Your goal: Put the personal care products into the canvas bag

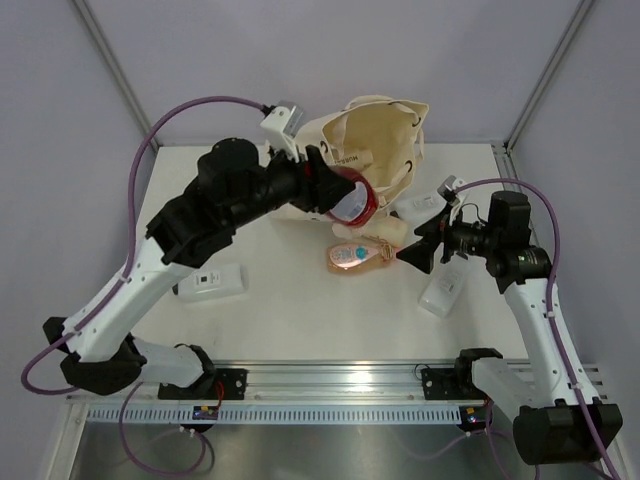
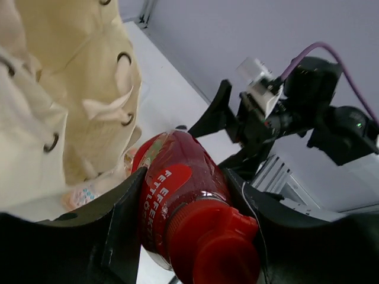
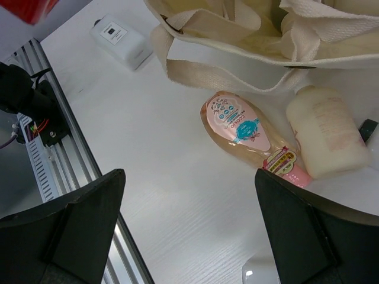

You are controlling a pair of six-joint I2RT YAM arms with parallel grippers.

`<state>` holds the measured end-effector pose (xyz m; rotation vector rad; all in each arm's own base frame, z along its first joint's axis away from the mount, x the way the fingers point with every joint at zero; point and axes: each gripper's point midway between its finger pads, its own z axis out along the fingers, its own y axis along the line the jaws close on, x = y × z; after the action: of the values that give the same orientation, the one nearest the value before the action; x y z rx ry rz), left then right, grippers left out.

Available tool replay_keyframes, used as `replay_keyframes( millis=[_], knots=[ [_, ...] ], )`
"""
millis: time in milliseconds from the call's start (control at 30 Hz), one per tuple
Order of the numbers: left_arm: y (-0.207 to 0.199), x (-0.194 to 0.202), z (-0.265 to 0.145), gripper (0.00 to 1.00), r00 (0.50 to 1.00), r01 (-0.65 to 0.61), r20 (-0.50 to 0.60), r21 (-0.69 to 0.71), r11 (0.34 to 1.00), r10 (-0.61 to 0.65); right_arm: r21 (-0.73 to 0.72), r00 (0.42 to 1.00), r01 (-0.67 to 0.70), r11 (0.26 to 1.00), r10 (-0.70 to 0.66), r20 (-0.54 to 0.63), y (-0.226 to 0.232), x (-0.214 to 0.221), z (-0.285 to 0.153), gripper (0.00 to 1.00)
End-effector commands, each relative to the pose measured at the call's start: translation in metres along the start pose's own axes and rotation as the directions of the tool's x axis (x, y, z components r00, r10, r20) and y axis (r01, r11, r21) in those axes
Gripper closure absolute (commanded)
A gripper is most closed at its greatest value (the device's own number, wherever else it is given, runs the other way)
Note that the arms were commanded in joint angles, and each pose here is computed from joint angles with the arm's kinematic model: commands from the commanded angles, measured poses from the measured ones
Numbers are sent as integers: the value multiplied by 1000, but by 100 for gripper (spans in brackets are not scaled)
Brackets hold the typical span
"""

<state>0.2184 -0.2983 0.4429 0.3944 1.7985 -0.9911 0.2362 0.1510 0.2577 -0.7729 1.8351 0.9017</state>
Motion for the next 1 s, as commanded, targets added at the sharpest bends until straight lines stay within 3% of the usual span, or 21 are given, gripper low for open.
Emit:
replay_keyframes(
  millis=[0, 67, 133, 167, 233, 267, 400, 500, 733, 867, 900, 967],
  knots=[
    [-31, -95, 18, 100, 952, -120, 287, 43, 992, 103, -2, 998, 24, 1000, -24, 50, -7, -11, -2, 1],
    [-17, -96, 59, 100, 943, -180, 280, -32, 983, 181, -21, 998, 6, 1000, -4, 61, -5, -11, -3, 1],
    [-6, -128, 72, 100, 906, -199, 352, -133, 971, 234, -3, 997, 4, 1000, -4, 72, -11, -12, -7, 0],
    [12, -116, 108, 100, 909, -239, 301, -189, 952, 288, 0, 997, 6, 1000, -6, 71, -11, -10, -7, 1],
    [36, -138, 122, 100, 890, -239, 325, -265, 934, 320, 6, 997, 15, 1000, -16, 72, -12, -9, -7, 0],
    [59, -122, 152, 100, 897, -266, 267, -305, 914, 351, 5, 998, 12, 1000, -12, 69, -13, -6, -6, 0],
    [130, -115, 184, 100, 890, -289, 198, -453, 844, 411, 0, 997, 13, 1000, -13, 77, -11, 0, -8, 1],
    [205, -104, 192, 100, 917, -231, 148, -560, 796, 370, -2, 997, 17, 1000, -17, 73, -12, 2, -8, 1],
    [328, -78, 192, 100, 942, -193, 46, -736, 649, 332, -4, 998, 6, 1000, -6, 61, -18, 5, -5, 0],
    [378, -64, 191, 100, 960, -174, 10, -762, 623, 280, -8, 999, -11, 1000, 12, 47, -21, 8, -3, 0],
    [388, -63, 190, 98, 965, -165, 11, -752, 639, 262, -7, 999, -11, 1000, 11, 44, -22, 9, -2, 0],
    [400, -52, 191, 81, 976, -138, 9, -743, 655, 216, -2, 999, -9, 1000, 9, 43, -24, 10, -2, 1]
  ],
)
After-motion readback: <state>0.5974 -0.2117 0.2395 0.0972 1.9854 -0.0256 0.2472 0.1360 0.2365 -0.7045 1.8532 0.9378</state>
